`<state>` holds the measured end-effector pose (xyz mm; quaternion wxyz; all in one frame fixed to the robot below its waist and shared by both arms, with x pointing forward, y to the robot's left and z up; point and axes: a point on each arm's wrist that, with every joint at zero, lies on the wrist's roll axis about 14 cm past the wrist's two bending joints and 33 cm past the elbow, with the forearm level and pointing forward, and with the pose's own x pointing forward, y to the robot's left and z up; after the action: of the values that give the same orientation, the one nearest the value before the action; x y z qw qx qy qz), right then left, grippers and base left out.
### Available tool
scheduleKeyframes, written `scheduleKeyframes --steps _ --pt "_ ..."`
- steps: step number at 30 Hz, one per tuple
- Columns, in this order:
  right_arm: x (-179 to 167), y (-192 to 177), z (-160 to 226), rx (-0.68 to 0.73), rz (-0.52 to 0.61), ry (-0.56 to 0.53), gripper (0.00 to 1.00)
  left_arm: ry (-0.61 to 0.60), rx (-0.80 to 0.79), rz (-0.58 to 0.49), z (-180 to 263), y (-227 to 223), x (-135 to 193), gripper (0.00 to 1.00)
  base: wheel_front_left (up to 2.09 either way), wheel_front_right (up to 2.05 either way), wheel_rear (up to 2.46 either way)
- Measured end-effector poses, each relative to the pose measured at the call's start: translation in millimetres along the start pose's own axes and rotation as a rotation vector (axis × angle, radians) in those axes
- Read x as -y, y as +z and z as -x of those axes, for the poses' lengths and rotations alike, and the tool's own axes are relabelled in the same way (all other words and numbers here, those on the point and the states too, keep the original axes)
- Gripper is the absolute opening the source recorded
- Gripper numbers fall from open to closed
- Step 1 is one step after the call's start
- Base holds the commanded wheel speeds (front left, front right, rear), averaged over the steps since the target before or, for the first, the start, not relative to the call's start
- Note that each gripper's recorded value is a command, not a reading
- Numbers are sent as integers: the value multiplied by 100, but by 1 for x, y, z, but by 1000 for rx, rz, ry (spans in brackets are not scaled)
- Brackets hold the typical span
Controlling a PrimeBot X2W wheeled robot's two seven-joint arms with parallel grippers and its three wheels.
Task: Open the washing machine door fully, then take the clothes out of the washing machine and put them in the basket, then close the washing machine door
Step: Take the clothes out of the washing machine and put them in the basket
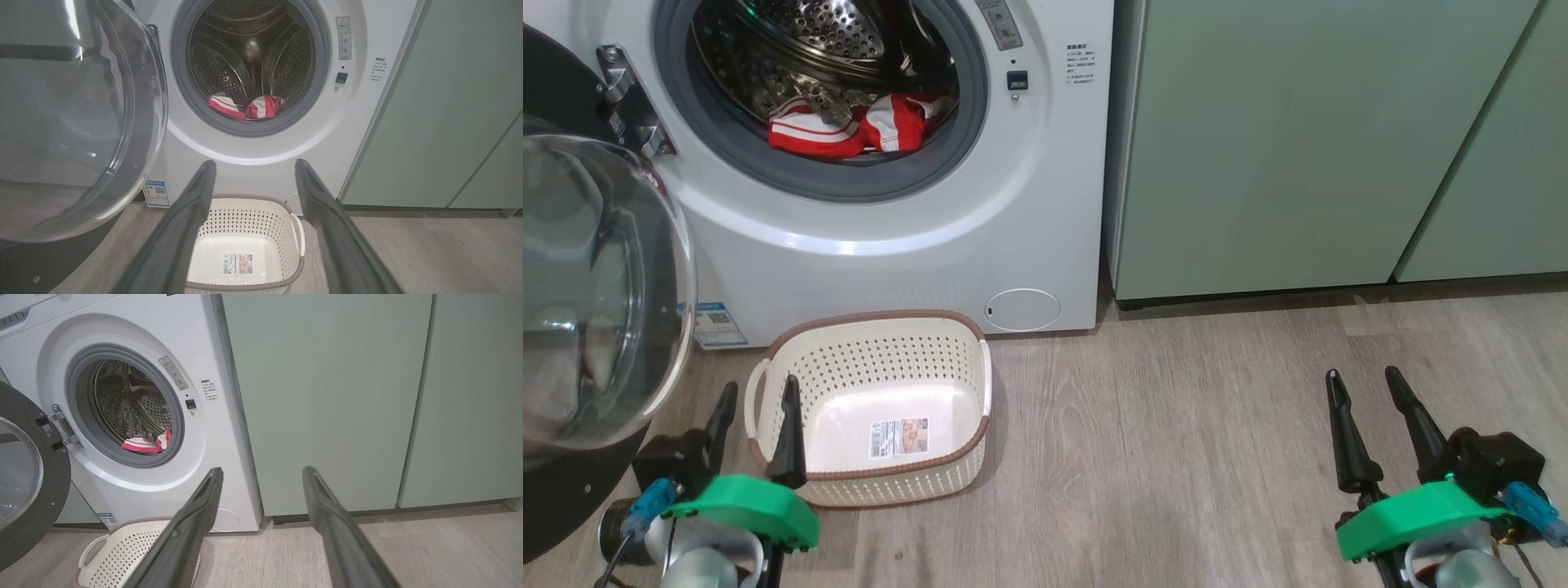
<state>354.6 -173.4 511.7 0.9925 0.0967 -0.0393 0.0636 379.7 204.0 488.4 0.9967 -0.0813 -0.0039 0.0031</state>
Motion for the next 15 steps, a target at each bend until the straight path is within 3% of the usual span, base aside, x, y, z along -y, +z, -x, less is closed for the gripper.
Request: scheduleKeyframes --steps 8,15 --pt "-1 -1 -1 -3 0 5 100 2 -14 6 1 -4 -1 100 0 0 0" --pt "-1 -2 -2 -7 -1 5 100 -9 -24 10 2 -7 1 100 86 -86 0"
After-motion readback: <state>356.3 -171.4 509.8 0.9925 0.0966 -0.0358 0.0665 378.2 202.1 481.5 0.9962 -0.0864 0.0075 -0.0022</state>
